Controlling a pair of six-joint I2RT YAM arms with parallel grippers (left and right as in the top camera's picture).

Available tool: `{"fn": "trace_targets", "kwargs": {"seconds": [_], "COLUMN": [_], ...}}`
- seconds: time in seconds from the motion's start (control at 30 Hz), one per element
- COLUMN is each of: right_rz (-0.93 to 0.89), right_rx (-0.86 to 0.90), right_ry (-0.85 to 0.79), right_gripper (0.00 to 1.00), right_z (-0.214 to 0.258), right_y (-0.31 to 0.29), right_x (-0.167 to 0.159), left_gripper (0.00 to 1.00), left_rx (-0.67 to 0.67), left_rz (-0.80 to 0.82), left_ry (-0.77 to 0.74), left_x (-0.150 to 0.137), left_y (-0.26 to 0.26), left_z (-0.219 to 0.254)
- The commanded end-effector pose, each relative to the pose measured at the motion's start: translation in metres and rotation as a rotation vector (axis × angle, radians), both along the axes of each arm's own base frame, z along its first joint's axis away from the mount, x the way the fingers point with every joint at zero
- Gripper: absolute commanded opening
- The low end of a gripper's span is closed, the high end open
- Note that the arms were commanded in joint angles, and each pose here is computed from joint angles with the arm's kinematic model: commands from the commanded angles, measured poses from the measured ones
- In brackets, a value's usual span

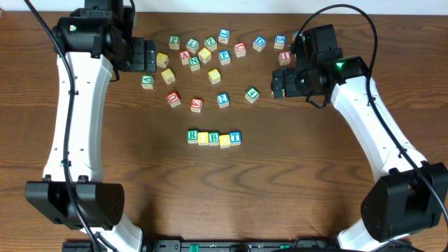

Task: Spell out ROBOT

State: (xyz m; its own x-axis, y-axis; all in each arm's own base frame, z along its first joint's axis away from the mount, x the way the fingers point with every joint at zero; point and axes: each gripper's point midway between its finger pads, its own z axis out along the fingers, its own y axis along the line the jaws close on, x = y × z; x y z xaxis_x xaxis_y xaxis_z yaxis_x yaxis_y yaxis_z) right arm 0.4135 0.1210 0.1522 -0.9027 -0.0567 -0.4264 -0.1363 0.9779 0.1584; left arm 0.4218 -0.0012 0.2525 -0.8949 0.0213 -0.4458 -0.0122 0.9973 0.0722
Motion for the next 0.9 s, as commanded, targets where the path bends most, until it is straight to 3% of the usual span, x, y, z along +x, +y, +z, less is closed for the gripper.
{"fn": "trace_targets", "kwargs": {"seconds": [0.0,0.37,0.6,0.63,0.87], "right_rz": [0.002,-0.016,-0.161,-0.214,-0.341], "right_rx": [-0.007,0.035,0.082,0.074,0.021], "right_ry": [-0.027,-0.228,-0.595,-0.661,-0.689], "right_gripper": [0.99,0.99,0.99,0.99,0.99], "right_z": [0.01,0.092,0.149,0.147,0.087], "right_y": [-0.001,-0.013,-0.073,-0.096,-0.135], "right_x": [0.002,-0.018,-0.025,-0.042,-0.128], "left_gripper": [0.98,0.98,0.98,0.97,0.98], "left_rx": [0.009,0.009,0.009,0.009,0.009], "left_rz": [-0.005,-0.005,-0.005,-0.005,-0.005], "left_ry": [0.009,0.009,0.009,0.009,0.009], "left_x": [-0.001,-0.001,-0.001,-0.001,-0.001], "left_y": [0.001,0.001,0.001,0.001,0.001], "left_z": [-0.002,-0.002,-0.002,-0.002,-0.002]}}
